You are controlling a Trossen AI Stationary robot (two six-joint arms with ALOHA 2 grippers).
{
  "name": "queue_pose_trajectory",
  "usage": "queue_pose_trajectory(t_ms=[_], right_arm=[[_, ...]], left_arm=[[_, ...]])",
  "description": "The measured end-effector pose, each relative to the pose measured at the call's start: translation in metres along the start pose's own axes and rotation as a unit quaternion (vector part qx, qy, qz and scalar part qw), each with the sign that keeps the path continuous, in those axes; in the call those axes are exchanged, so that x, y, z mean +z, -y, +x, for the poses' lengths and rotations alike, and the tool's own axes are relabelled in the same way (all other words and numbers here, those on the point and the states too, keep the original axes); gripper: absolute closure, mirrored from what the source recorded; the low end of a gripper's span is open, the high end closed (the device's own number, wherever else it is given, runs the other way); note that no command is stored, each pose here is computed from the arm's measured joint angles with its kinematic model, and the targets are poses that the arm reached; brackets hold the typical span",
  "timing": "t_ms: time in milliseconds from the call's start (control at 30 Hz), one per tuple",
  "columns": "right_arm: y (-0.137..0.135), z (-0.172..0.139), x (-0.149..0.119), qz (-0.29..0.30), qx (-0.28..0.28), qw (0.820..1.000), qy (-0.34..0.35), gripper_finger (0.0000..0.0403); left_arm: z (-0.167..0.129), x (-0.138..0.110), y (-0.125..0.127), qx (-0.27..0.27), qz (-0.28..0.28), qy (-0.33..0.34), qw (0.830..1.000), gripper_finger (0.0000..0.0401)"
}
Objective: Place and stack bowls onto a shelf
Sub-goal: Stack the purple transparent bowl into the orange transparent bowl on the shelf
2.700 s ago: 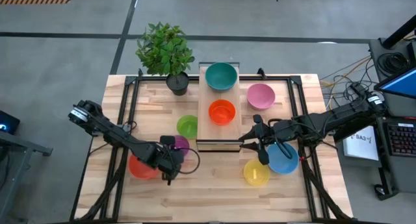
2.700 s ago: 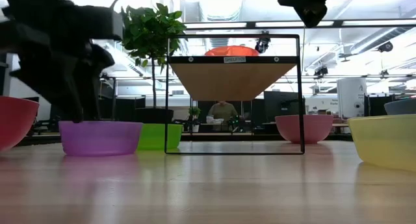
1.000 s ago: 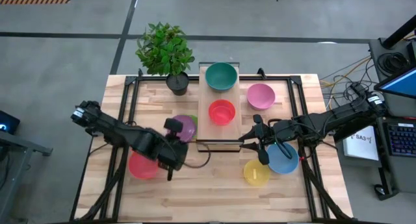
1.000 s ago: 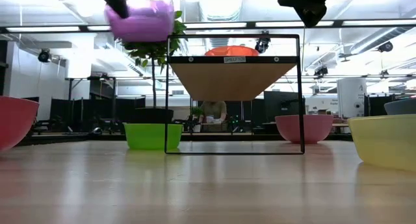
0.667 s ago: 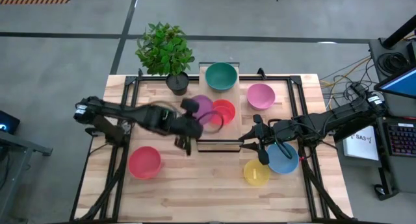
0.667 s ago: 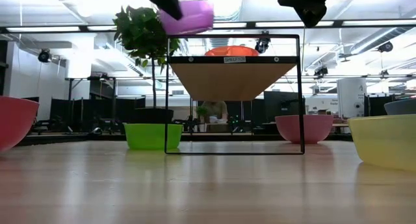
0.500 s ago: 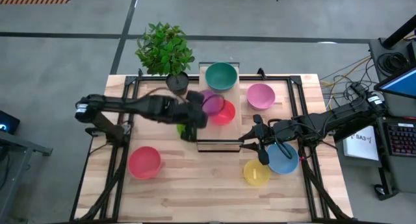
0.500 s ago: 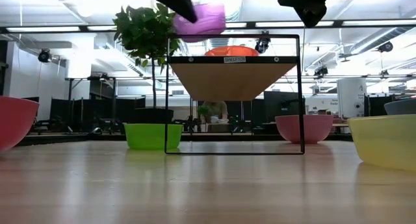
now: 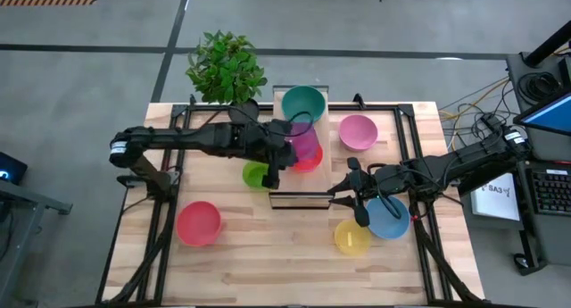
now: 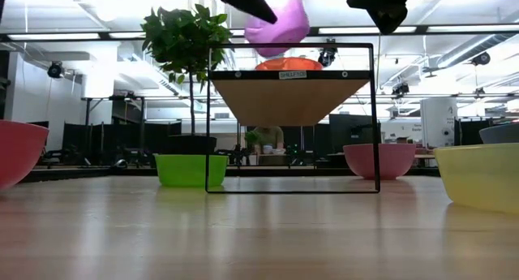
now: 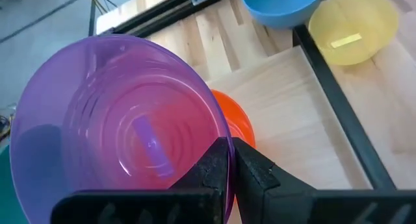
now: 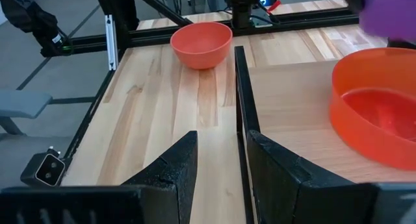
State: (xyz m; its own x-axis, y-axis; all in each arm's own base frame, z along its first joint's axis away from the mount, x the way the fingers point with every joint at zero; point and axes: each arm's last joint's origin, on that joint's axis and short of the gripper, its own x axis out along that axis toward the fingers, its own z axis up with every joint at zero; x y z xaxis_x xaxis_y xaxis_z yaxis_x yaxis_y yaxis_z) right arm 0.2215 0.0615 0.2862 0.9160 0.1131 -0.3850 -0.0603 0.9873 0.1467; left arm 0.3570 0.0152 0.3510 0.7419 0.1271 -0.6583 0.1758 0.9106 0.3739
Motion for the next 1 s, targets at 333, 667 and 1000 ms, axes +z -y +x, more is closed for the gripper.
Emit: queue_pose_trajectory(t_ms=[333, 667, 1000], right_arm=[[0.000, 0.000, 0.000, 0.000, 0.002, 1.000, -0.001, 0.0280], [0.000, 0.000, 0.000, 0.000, 0.002, 1.000, -0.002, 0.0280], [0.000, 0.000, 0.000, 0.000, 0.002, 1.000, -0.002, 0.0280]], left_arm=[[0.024, -0.005, 0.004, -0.012, -0.002, -0.028, 1.000, 0.0401], [0.025, -0.005, 0.005, -0.013, -0.002, -0.030, 0.999, 0.0401], [0.025, -0.006, 0.005, -0.012, -0.002, -0.032, 0.999, 0.0357]])
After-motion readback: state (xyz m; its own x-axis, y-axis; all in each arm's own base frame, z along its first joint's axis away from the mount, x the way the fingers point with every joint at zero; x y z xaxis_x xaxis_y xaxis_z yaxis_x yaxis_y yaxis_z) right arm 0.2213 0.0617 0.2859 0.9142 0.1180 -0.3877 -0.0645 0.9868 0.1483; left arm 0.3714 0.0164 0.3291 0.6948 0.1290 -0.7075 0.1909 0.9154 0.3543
